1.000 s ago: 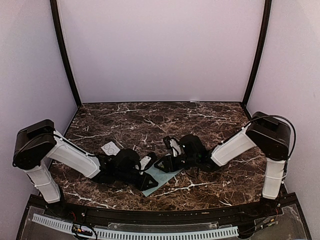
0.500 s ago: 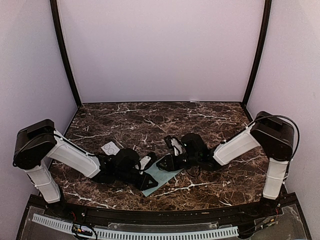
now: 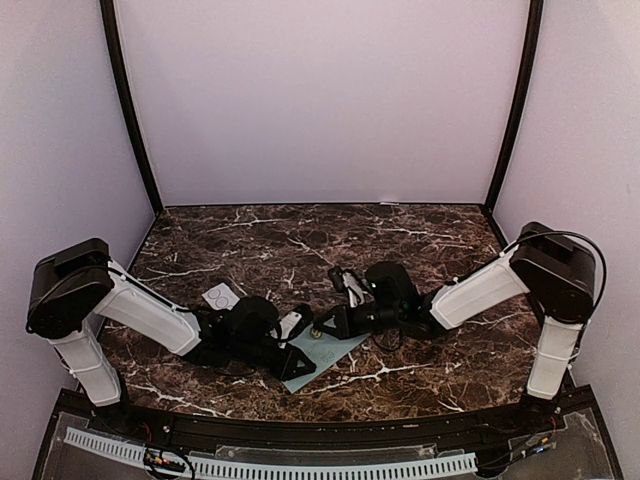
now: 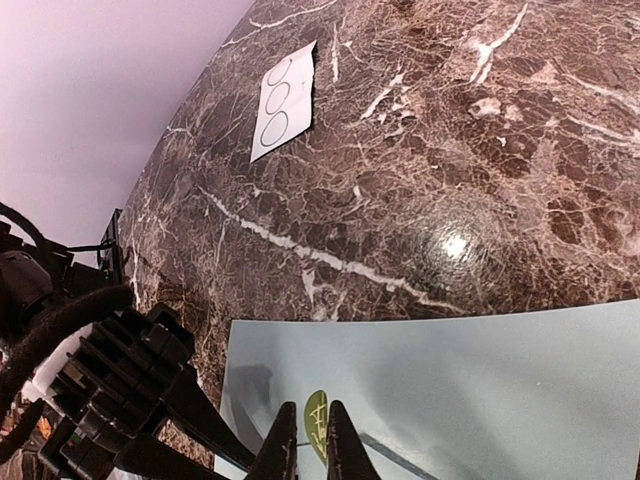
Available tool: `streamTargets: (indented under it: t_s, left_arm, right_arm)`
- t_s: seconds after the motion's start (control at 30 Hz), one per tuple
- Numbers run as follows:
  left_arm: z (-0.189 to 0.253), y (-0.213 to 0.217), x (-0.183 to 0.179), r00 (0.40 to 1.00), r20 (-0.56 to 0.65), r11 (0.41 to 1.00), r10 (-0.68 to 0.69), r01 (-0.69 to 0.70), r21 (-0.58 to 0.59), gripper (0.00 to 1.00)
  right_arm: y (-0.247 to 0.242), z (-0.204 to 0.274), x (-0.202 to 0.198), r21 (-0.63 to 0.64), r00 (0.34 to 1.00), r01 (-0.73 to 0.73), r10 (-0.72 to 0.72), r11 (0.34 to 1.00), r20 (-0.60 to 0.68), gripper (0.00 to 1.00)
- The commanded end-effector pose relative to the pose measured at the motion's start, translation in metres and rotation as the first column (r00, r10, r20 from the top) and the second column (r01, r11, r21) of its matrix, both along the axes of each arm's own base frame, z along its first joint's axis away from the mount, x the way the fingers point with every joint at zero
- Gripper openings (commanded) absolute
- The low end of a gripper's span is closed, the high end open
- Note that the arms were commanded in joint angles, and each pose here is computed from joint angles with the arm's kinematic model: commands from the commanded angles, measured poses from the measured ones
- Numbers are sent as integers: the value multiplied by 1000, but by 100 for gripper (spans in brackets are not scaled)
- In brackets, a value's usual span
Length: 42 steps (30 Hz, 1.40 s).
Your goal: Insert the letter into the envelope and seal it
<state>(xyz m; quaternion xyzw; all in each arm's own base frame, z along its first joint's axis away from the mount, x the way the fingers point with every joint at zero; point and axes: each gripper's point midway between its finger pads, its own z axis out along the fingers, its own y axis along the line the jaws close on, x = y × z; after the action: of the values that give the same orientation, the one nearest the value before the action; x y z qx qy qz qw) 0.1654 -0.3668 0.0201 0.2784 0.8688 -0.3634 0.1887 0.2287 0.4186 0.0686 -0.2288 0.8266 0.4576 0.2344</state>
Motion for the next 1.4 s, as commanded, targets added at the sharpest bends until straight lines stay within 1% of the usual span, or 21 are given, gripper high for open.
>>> streamTargets:
  t_s: [0.0, 0.23, 0.7, 0.93, 1.03, 1.37]
  left_arm:
    - [-36, 29, -15, 997, -81, 990, 14, -3, 138, 10]
    - [-36, 29, -15, 996, -84, 990, 12, 0, 139, 10]
    - [-36, 29, -15, 996, -85, 990, 13, -1, 138, 9]
    - [-37, 29, -15, 996, -85, 990, 12, 0, 141, 9]
    - [-37, 29, -15, 996, -85, 990, 13, -1, 141, 9]
    - [-34, 28, -14, 996, -87, 992, 12, -1, 130, 9]
  right_arm:
    - [6, -10, -5, 1, 1000, -23, 23, 1000, -8, 9]
    - [8, -25, -5, -34, 1000, -22, 22, 999, -7, 6]
    - [10, -31, 1, -54, 1000, -6, 8, 999, 27, 6]
    - [10, -40, -1, -101, 999, -7, 11, 995, 39, 6]
    - [7, -43, -2, -121, 999, -2, 7, 993, 44, 7]
    - [0, -58, -4, -235, 997, 15, 4, 972, 80, 18]
